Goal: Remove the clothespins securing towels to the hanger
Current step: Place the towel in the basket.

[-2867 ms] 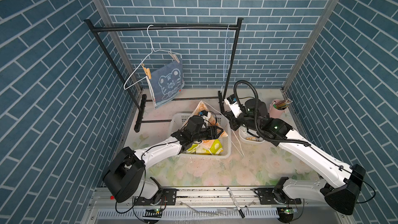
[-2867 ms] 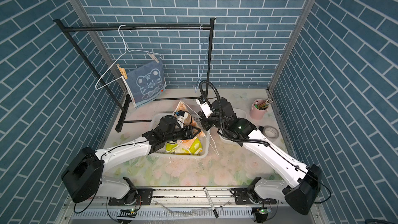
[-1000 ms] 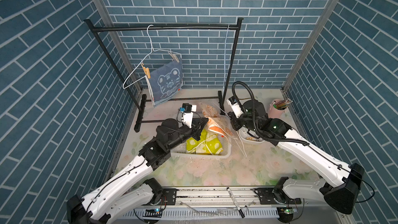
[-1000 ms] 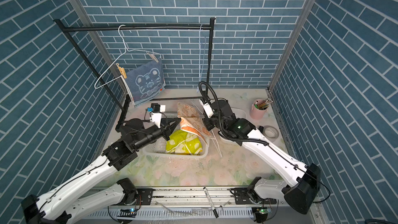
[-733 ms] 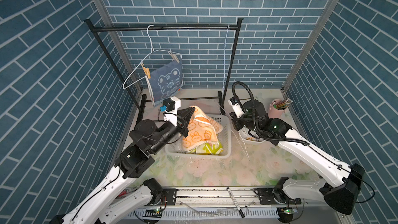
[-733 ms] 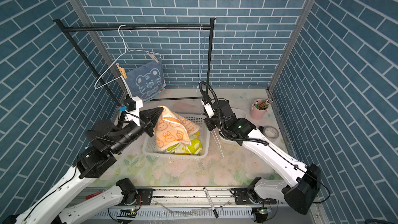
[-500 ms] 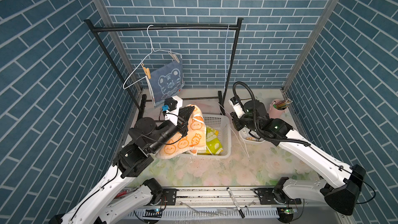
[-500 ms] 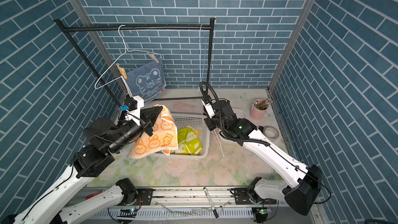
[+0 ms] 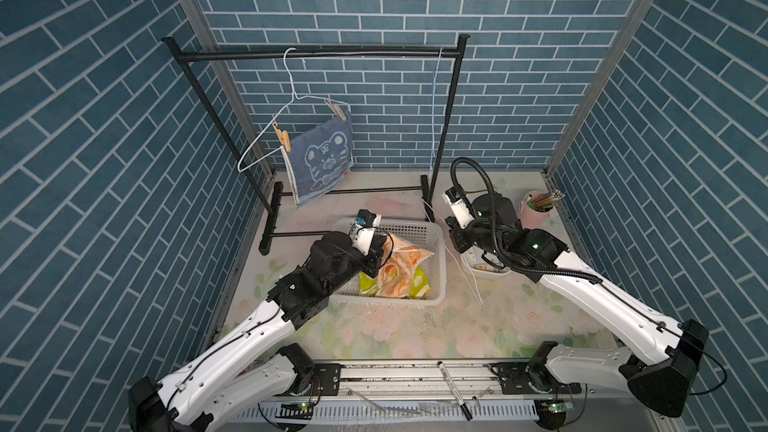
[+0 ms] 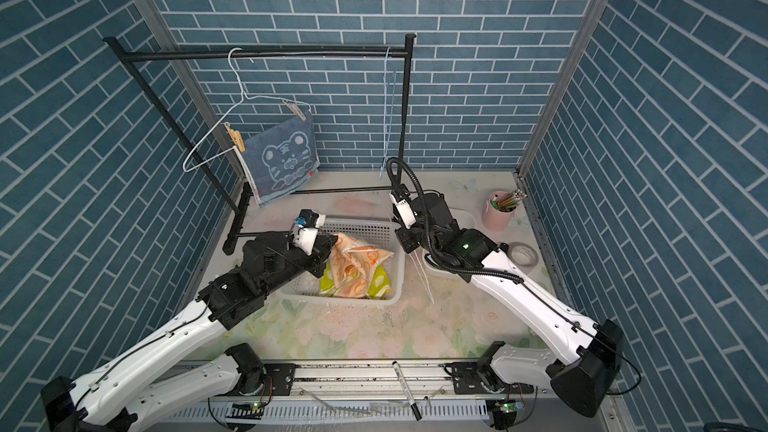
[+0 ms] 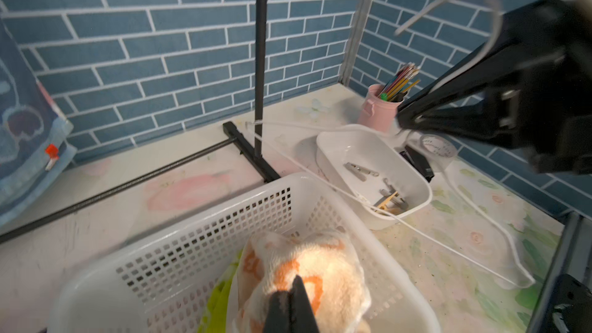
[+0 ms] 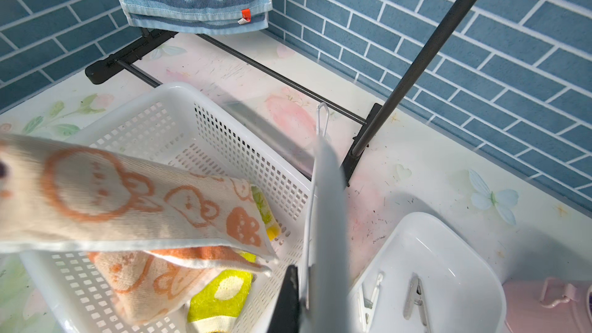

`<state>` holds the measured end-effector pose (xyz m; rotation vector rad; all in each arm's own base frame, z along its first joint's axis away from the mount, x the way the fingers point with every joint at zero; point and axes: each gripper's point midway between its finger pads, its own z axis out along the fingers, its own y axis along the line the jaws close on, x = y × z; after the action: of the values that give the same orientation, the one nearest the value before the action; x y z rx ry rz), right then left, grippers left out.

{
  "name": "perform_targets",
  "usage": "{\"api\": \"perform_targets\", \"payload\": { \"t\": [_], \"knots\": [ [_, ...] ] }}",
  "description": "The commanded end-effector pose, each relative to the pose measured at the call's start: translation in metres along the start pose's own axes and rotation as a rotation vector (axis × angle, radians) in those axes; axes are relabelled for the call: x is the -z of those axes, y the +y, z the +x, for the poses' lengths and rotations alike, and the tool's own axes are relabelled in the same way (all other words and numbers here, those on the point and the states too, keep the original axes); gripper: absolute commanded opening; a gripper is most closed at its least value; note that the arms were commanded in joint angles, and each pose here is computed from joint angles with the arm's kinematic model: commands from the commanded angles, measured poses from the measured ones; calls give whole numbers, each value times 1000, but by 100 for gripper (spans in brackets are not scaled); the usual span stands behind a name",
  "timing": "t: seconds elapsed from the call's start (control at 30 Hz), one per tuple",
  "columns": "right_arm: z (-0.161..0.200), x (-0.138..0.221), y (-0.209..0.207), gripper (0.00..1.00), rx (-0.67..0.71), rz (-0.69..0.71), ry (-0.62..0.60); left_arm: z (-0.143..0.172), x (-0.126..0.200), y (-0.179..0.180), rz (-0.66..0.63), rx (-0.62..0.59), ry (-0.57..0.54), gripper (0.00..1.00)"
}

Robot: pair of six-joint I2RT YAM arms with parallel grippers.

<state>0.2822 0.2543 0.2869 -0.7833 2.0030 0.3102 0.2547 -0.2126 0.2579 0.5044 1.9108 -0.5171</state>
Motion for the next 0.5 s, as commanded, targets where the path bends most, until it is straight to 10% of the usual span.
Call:
{"api": "perform_targets", "payload": {
  "t": [0.0,0.27,0.47],
  "knots": [
    [-13,16,-2,0,2,-9,-49,18,2,23,-119,111,13,0],
    [-18,23,4,0,-16,-45,-69,44,34,83,-444,141,106,9],
    [-22,31,12,0,-37,-102,-86,17,51,88,-469,55,102,46]
  ]
}}
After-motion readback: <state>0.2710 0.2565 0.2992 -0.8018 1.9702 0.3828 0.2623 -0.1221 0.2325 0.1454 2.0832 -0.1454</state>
